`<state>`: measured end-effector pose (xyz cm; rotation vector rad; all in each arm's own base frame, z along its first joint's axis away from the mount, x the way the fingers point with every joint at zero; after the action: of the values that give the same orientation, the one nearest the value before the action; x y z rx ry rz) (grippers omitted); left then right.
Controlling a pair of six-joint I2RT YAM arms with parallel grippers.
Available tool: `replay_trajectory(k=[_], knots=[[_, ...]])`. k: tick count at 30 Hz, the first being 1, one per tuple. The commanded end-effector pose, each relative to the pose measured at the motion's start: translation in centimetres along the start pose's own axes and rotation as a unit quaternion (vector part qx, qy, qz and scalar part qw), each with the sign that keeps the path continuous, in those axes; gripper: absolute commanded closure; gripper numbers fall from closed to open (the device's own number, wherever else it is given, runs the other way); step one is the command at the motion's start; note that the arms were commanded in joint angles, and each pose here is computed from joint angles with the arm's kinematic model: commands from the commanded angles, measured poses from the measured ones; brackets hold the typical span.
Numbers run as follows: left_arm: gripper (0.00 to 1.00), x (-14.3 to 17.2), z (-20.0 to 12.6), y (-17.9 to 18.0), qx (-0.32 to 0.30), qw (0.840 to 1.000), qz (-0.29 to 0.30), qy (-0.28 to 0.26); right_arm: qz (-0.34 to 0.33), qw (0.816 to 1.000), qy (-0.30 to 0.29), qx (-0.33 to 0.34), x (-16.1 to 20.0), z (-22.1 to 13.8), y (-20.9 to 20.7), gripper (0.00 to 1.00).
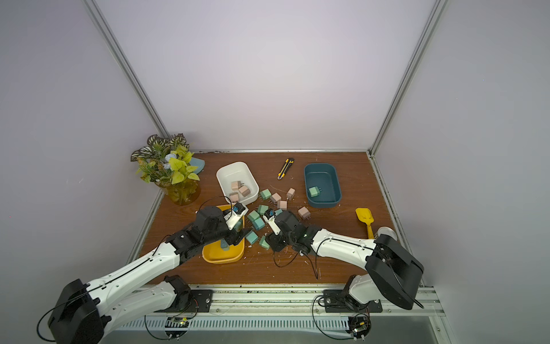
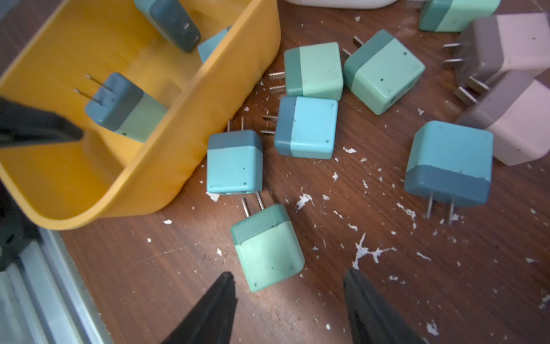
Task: Place the plugs by color into the storage box
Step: Pick up the plug from the center of the board.
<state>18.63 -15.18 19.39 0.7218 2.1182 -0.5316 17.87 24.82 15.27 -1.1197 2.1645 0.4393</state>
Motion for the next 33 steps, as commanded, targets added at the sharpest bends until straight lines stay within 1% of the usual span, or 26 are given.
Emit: replay_trajectory(k=[1, 7, 12, 19, 27, 33], knots=[[0.23, -0.1, 0.2, 0.1, -0.004, 1.0, 0.012, -0.006, -0.032, 0.999, -0.023, 0.001, -1.4, 0.3, 0.3, 0.34], [0.23, -0.4, 1.1, 0.3, -0.012, 1.0, 0.011, 0.015, -0.031, 0.999, -0.028, -0.01, -1.6, 1.9, 0.6, 0.32], [0.23, 0.0, 1.7, 0.3, -0.003, 0.999, 0.004, 0.034, -0.041, 0.999, -0.021, -0.013, -1.7, 2.7, 0.8, 0.32], [0.22, -0.1, 1.9, 0.2, 0.004, 0.999, 0.005, 0.036, -0.054, 0.998, -0.025, -0.027, -1.5, 2.8, 1.2, 0.32], [0.22, -0.1, 1.8, 0.2, 0.003, 0.999, 0.009, 0.034, -0.057, 0.998, -0.009, -0.035, -0.4, 3.5, 1.6, 0.34], [0.21, 0.0, 1.7, 0.4, -0.012, 0.999, 0.015, 0.036, -0.065, 0.997, 0.009, -0.034, 0.0, 4.0, 1.6, 0.36]])
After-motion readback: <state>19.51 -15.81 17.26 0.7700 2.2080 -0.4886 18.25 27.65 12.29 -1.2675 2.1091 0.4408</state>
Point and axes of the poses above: each gripper's point midway between its finger pads, its own z axis out along the fingers, its own y axis along the line the jaws close on, x = y × z, the point moved 10 cm from there along -z, back along the fingers, and after that the axes turned 13 degrees about -z, right-handed, at the moved point
